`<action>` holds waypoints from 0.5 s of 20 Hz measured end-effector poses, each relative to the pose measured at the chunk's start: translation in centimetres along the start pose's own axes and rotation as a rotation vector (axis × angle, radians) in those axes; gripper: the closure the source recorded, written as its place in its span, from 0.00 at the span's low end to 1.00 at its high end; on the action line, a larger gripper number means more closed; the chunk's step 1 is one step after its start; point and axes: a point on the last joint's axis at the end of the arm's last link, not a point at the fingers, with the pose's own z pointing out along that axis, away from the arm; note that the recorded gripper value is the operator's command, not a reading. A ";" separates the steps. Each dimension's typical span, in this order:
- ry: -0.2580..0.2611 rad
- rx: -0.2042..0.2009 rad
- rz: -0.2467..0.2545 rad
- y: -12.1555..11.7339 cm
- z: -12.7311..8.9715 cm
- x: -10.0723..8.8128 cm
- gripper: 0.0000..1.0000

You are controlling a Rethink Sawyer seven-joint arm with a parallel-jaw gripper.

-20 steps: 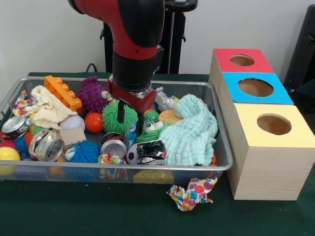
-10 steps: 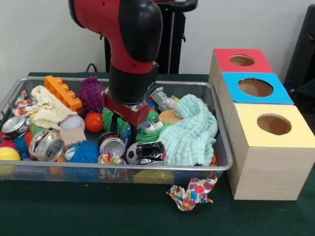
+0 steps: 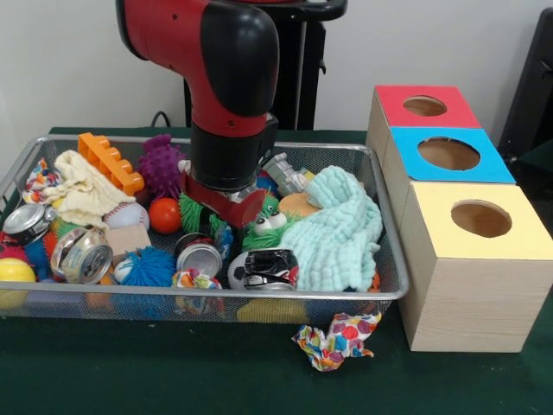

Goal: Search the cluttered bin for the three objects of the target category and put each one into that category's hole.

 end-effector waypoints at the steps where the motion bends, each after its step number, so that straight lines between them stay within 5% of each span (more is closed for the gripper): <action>1: 0.002 -0.002 0.002 0.0 0.0 0.0 0.00; 10: 0.015 -0.012 0.020 0.2 -0.2 0.4 0.00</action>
